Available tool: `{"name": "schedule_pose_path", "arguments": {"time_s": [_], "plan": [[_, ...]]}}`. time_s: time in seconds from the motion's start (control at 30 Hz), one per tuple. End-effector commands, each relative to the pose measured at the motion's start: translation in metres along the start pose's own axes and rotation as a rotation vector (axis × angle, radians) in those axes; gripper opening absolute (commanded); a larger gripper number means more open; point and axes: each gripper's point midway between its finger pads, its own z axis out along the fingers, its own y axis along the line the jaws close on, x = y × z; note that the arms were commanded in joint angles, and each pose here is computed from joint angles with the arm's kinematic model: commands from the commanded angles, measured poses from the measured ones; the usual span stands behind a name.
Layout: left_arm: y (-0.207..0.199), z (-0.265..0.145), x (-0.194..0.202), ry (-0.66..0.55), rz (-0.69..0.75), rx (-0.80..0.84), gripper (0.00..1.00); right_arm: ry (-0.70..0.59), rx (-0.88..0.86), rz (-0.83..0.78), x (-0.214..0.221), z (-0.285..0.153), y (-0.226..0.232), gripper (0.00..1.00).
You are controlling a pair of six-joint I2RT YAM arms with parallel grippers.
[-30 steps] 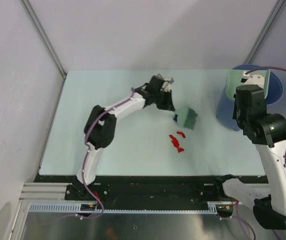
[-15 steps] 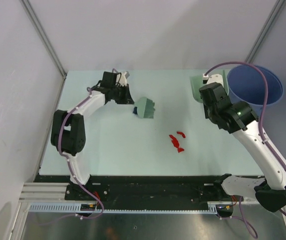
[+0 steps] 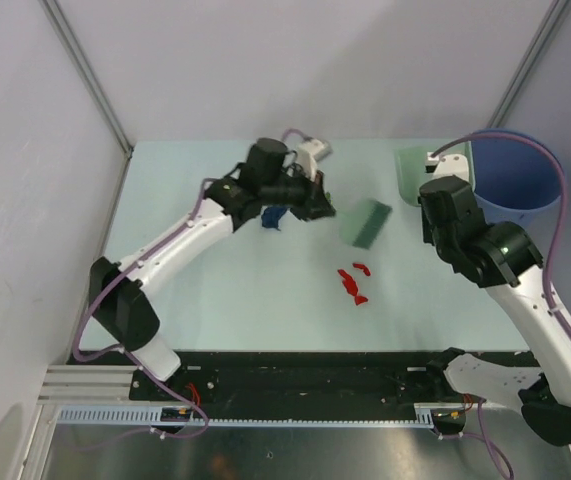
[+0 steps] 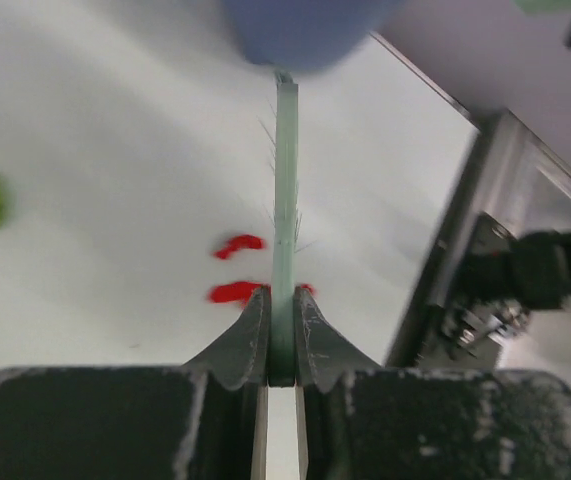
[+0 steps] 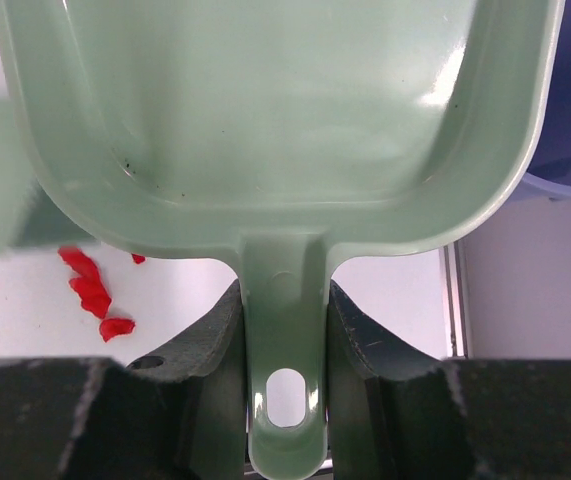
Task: Sweep away the paper scraps from the table
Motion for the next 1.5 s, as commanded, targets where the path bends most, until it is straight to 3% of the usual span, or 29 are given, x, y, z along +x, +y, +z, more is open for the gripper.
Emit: {"name": "schedule_pose_path", "arguments": {"time_s": [0.0, 0.13, 0.33, 0.47, 0.7, 0.8, 0.87, 1.07, 1.27, 1.37, 1.47], "plan": [[-0.047, 0.043, 0.059, 0.177, -0.021, 0.169, 0.00, -0.045, 0.042, 0.058, -0.004, -0.009, -0.015, 0.00], [-0.065, 0.069, 0.089, 0.276, -0.082, 0.236, 0.00, -0.013, 0.054, 0.046, 0.006, -0.008, -0.017, 0.00], [-0.043, 0.086, 0.132, 0.381, -0.186, 0.204, 0.00, 0.006, 0.076, 0.039, 0.013, -0.010, -0.023, 0.00], [0.017, 0.080, 0.128, 0.360, -0.294, 0.109, 0.00, 0.013, 0.079, 0.041, 0.014, -0.007, -0.021, 0.00], [0.133, 0.032, 0.115, 0.253, -0.273, -0.167, 0.00, 0.062, 0.036, -0.004, 0.020, 0.009, -0.001, 0.00], [0.167, 0.002, 0.125, 0.241, -0.302, -0.244, 0.00, 0.093, -0.082, -0.032, 0.028, 0.021, 0.029, 0.00], [0.177, -0.019, 0.122, 0.212, -0.307, -0.259, 0.00, 0.132, -0.252, -0.071, 0.038, 0.025, 0.067, 0.00], [0.141, -0.059, 0.102, 0.136, -0.315, -0.096, 0.00, 0.328, -0.531, -0.147, 0.092, 0.036, 0.145, 0.00], [0.101, -0.104, 0.037, -0.017, -0.210, 0.001, 0.00, 0.507, -0.597, -0.213, 0.136, 0.029, 0.168, 0.00], [0.105, -0.119, 0.015, -0.064, -0.138, -0.058, 0.00, 0.566, -0.606, -0.294, 0.156, 0.021, 0.179, 0.00], [0.135, -0.123, 0.009, -0.069, -0.078, -0.220, 0.00, 0.622, -0.616, -0.367, 0.175, 0.016, 0.191, 0.00]]}}
